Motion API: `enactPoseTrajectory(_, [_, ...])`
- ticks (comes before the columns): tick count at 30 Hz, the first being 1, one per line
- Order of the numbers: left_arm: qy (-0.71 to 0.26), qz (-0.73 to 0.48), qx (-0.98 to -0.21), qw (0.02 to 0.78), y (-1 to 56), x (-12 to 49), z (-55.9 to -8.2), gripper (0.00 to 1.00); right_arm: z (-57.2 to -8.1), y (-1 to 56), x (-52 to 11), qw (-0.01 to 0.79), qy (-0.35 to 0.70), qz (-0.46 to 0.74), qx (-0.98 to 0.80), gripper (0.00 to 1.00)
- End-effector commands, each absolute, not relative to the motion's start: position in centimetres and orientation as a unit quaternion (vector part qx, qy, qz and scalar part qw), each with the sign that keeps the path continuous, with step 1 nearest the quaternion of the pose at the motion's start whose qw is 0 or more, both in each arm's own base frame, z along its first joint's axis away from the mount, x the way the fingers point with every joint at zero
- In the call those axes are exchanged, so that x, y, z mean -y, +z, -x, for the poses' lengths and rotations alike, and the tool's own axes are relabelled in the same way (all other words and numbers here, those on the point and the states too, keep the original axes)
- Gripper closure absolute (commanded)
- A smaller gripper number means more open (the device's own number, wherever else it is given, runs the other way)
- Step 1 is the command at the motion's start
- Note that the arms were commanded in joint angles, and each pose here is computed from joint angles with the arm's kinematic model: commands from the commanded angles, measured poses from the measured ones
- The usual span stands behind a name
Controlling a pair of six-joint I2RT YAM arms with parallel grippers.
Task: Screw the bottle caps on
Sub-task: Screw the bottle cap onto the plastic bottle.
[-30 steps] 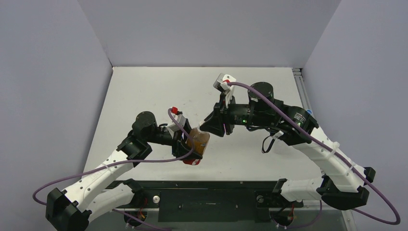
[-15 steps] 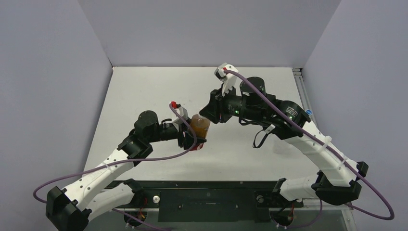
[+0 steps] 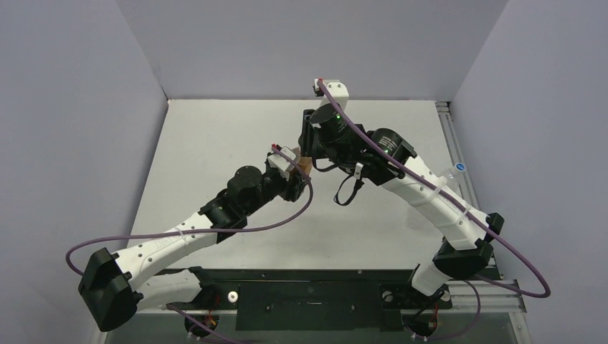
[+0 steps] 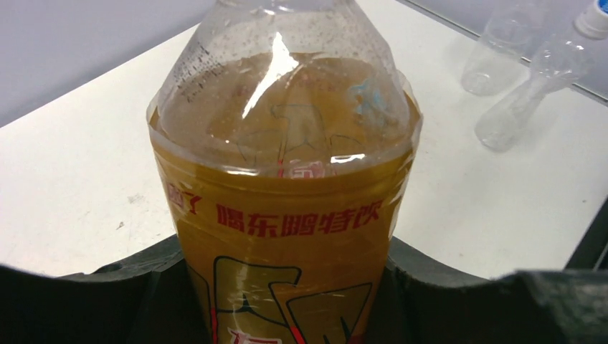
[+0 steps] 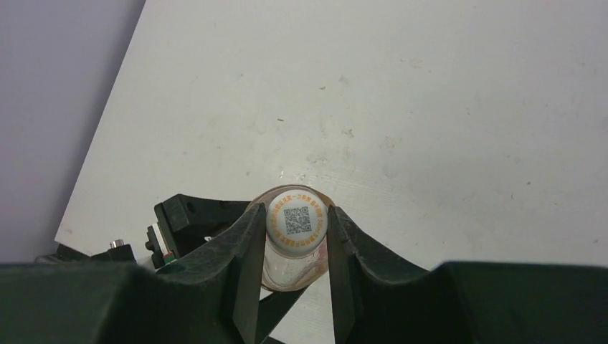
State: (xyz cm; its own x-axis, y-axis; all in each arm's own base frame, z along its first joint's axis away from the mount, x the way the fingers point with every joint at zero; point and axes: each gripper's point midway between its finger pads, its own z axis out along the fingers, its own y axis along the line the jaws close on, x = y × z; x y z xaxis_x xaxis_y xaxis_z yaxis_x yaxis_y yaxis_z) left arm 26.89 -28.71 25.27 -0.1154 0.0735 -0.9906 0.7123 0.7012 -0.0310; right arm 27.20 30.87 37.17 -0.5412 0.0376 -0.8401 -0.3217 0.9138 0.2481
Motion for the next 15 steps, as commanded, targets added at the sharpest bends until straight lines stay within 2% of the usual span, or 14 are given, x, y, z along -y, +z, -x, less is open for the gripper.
enactPoseTrajectory(1, [-0.258,-0.203,-0.626,0.708,34.0,28.2,-29.3,1.0,-26.1,36.5,-30.8,0.454,0.175,0.062,-0.871,0.85])
enactPoseTrajectory(3, [-0.26,-0.21,-0.629,0.702,33.6,28.4,-29.2,1.0,-26.1,37.5,-31.0,0.462,0.186,0.057,-0.865,0.76])
enactPoseTrajectory(5, [-0.262,-0.222,-0.634,0.693,32.9,28.6,-28.9,1.0,-26.0,39.1,-30.8,0.475,0.202,0.054,-0.855,0.53])
enactPoseTrajectory(7, [-0.266,-0.237,-0.639,0.682,32.1,28.8,-28.4,1.0,-25.8,41.0,-30.4,0.492,0.221,0.051,-0.841,0.35])
enactPoseTrajectory(9, [-0.276,-0.257,-0.642,0.667,31.2,29.0,-27.6,1.0,-25.4,43.0,-29.8,0.508,0.241,0.053,-0.825,0.25])
enactPoseTrajectory(12, [-0.296,-0.289,-0.647,0.641,30.3,29.2,-26.2,1.0,-24.0,45.7,-29.3,0.528,0.29,0.072,-0.795,0.21])
enactPoseTrajectory(15, [-0.347,-0.331,-0.633,0.608,30.3,29.8,-24.0,1.0,-22.7,45.8,-28.2,0.534,0.31,0.113,-0.778,0.2])
